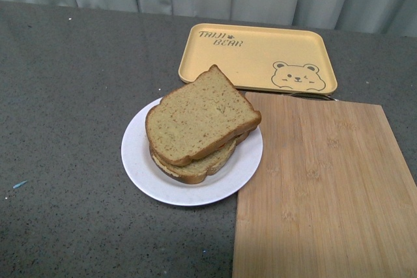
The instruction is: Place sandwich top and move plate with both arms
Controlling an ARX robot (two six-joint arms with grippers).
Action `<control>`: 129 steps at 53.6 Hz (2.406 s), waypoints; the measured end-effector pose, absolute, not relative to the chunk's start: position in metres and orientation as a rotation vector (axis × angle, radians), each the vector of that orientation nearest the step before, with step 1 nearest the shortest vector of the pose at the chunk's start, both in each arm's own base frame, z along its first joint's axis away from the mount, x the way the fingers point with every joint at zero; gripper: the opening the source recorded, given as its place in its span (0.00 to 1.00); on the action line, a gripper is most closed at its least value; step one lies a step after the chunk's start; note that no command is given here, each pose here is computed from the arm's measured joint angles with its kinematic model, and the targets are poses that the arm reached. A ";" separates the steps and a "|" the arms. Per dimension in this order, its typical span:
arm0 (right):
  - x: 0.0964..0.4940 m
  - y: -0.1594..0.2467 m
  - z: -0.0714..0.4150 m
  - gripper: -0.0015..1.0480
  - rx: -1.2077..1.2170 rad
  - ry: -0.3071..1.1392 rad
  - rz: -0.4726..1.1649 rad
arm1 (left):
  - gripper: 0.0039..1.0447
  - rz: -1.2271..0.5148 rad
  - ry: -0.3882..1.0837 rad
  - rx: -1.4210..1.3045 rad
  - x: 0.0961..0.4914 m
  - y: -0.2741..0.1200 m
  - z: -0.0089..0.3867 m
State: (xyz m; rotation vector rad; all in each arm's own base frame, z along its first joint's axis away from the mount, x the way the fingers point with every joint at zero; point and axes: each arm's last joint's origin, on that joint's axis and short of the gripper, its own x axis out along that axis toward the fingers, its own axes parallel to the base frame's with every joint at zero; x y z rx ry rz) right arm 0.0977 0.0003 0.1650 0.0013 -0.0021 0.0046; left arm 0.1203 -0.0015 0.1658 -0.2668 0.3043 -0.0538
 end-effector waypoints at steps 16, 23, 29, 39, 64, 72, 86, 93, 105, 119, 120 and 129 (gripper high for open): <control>0.098 0.000 0.165 0.91 0.001 -0.002 0.004 | 0.94 -0.090 0.606 -0.590 0.196 -0.007 0.137; 0.098 0.000 0.165 0.91 0.001 -0.002 0.004 | 0.94 -0.062 0.760 -0.692 0.221 -0.004 0.109; 0.098 0.000 0.165 0.91 0.001 -0.002 0.004 | 0.94 -0.042 0.844 -0.741 0.237 -0.003 0.090; 0.098 0.000 0.165 0.91 0.001 -0.002 0.004 | 0.94 -0.067 0.911 -0.793 0.262 -0.010 0.073; 0.098 0.000 0.165 0.91 0.001 -0.002 0.005 | 0.94 -0.142 1.000 -0.830 0.289 -0.039 0.047; 0.098 0.000 0.165 0.91 0.001 -0.002 0.004 | 0.80 -0.163 1.040 -0.866 0.290 -0.047 0.037; 0.098 0.000 0.165 0.91 0.001 -0.002 0.004 | 0.36 -0.185 1.078 -0.917 0.295 -0.062 0.026; 0.098 0.000 0.165 0.91 0.001 -0.002 0.005 | 0.15 -0.199 1.091 -0.923 0.296 -0.065 0.023; 0.098 0.000 0.165 0.91 0.001 -0.002 0.004 | 0.03 -0.305 1.028 -1.047 0.293 -0.057 0.040; 0.098 0.000 0.165 0.91 0.001 -0.002 0.004 | 0.03 -0.406 0.876 -1.184 0.287 -0.054 0.075; 0.098 0.000 0.165 0.91 0.001 -0.002 0.004 | 0.03 -0.407 0.869 -1.187 0.288 -0.054 0.077; 0.098 0.000 0.165 0.91 0.001 -0.002 0.004 | 0.03 -0.370 0.847 -1.216 0.305 -0.064 0.081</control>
